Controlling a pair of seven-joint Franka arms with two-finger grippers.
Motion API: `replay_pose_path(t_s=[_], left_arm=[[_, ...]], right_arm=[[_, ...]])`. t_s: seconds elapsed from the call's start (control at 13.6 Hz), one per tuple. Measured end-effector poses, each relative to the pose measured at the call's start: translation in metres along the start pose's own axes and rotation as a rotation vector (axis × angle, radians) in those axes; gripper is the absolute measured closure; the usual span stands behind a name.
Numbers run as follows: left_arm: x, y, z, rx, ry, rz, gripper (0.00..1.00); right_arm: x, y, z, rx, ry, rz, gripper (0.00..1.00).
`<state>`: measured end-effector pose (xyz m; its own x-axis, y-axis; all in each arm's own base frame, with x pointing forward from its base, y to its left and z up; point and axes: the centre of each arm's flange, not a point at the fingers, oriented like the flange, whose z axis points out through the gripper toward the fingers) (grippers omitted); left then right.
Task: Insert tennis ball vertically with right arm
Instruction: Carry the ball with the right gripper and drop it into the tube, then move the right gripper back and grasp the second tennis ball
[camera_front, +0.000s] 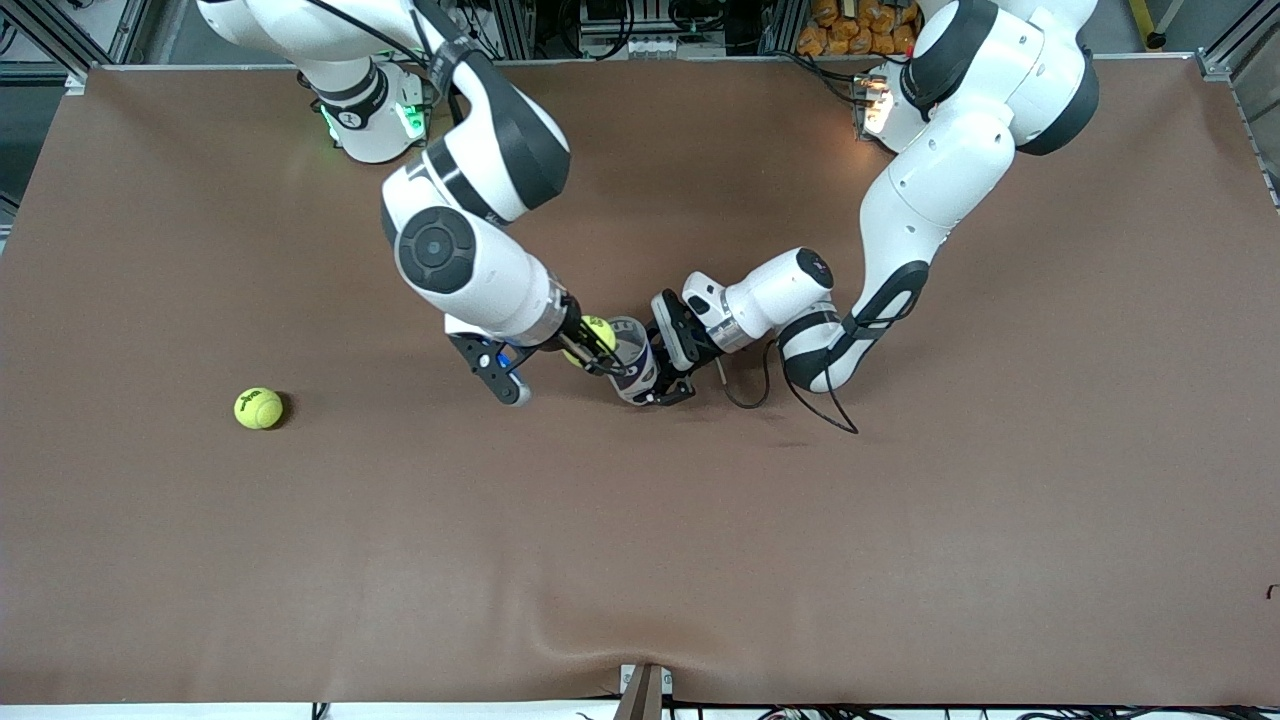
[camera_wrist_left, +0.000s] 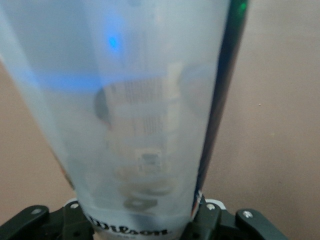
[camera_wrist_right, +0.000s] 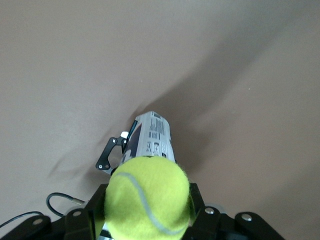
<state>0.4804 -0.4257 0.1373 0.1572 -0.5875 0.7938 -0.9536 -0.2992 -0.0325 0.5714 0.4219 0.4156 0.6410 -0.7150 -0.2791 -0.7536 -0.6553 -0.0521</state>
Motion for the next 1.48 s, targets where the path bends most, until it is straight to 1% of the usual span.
replay_pose_path(t_s=[0.22, 0.44, 0.59, 0.66, 0.74, 0.81, 0.89, 1.11, 1.25, 1.33, 1.48], left_arm=[[0.0, 0.0, 0.0, 0.0, 0.0, 0.0, 0.33], [0.0, 0.0, 0.0, 0.0, 0.0, 0.0, 0.33], [0.0, 0.0, 0.0, 0.0, 0.0, 0.0, 0.33], [0.0, 0.0, 0.0, 0.0, 0.0, 0.0, 0.33], [0.0, 0.0, 0.0, 0.0, 0.0, 0.0, 0.33], [0.0, 0.0, 0.0, 0.0, 0.0, 0.0, 0.33], [0.0, 0.0, 0.0, 0.0, 0.0, 0.0, 0.33], [0.0, 0.0, 0.0, 0.0, 0.0, 0.0, 0.33], [0.0, 0.0, 0.0, 0.0, 0.0, 0.0, 0.33], [0.0, 0.0, 0.0, 0.0, 0.0, 0.0, 0.33], [0.0, 0.0, 0.0, 0.0, 0.0, 0.0, 0.33]], right_arm=[[-0.015, -0.003, 0.011, -0.006, 0.0, 0.001, 0.33], [-0.017, -0.007, 0.021, 0.009, 0.005, 0.012, 0.33], [-0.016, -0.008, 0.03, 0.001, 0.005, 0.017, 0.32], [-0.014, -0.008, 0.033, -0.002, 0.006, 0.02, 0.27], [-0.013, -0.009, 0.036, -0.005, 0.006, 0.022, 0.19], [-0.013, -0.009, 0.037, -0.006, 0.007, 0.022, 0.08], [-0.013, -0.009, 0.035, -0.003, 0.007, 0.021, 0.01], [-0.011, -0.011, 0.018, -0.001, 0.009, 0.021, 0.0], [0.006, -0.011, -0.011, -0.005, 0.01, 0.038, 0.0], [0.024, -0.009, -0.029, 0.006, 0.011, 0.044, 0.0], [0.075, 0.0, -0.059, 0.029, 0.016, 0.009, 0.0]])
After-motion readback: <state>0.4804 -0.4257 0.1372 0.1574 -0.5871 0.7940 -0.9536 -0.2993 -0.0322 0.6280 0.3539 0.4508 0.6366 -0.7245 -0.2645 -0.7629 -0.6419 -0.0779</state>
